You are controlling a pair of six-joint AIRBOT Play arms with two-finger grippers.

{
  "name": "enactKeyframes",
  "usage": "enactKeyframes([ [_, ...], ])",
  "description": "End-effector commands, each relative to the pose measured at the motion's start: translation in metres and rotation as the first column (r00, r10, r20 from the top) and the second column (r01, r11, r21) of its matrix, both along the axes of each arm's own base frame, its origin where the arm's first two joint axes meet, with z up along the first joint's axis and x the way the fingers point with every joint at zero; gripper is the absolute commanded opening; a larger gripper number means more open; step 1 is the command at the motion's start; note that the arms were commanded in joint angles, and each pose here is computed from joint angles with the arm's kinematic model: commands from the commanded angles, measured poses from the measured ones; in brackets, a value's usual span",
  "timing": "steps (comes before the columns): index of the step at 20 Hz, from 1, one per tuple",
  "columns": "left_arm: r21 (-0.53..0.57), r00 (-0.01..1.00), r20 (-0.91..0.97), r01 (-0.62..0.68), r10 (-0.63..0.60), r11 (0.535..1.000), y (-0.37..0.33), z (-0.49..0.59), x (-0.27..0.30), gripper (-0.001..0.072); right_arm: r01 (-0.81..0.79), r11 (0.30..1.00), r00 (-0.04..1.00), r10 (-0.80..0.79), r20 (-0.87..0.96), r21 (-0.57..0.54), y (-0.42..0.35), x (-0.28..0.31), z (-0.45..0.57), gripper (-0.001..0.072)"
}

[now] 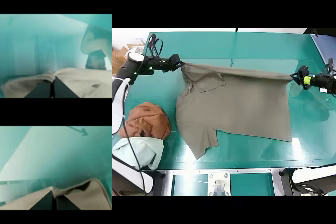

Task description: Fold the shirts.

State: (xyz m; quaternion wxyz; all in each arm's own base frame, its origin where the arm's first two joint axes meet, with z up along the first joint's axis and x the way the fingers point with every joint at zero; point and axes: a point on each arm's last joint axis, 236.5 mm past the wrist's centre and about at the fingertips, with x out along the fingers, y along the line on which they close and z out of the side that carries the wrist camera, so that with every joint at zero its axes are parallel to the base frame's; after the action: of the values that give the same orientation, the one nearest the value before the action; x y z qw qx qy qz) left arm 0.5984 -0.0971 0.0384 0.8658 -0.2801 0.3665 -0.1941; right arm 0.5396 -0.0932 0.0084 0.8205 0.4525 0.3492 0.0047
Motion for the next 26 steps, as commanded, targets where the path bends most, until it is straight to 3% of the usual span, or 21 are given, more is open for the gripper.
enactKeyframes([
  [1, -0.006, 0.997, 0.061, -0.047, 0.047, 0.999, 0.008, 0.008, 0.026, 0.0023, -0.025, 1.000, 0.998, 0.023, 0.064, 0.019, 0.007, 0.042, 0.017, 0.0018],
  [5, -0.002, 0.992, 0.105, -0.064, 0.064, 0.998, 0.012, 0.024, 0.035, 0.0023, -0.034, 0.999, 0.992, 0.036, 0.125, -0.019, 0.013, 0.059, 0.041, 0.0018],
  [9, 0.059, 0.997, 0.081, -0.017, 0.012, 0.998, 0.011, 0.012, 0.026, 0.0023, -0.094, 0.993, 0.993, 0.100, 0.068, -0.077, 0.016, 0.048, 0.025, 0.0018],
  [17, 0.265, 0.961, -0.235, 0.208, -0.146, 0.942, 0.024, -0.056, -0.041, 0.0023, -0.339, 0.928, 0.898, 0.268, -0.349, -0.157, 0.014, -0.037, -0.046, 0.0016],
  [26, 0.234, 0.909, -0.385, 0.267, -0.163, 0.935, 0.023, -0.100, -0.078, 0.0024, -0.380, 0.920, 0.815, 0.283, -0.506, -0.098, 0.017, -0.082, -0.086, 0.0017],
])
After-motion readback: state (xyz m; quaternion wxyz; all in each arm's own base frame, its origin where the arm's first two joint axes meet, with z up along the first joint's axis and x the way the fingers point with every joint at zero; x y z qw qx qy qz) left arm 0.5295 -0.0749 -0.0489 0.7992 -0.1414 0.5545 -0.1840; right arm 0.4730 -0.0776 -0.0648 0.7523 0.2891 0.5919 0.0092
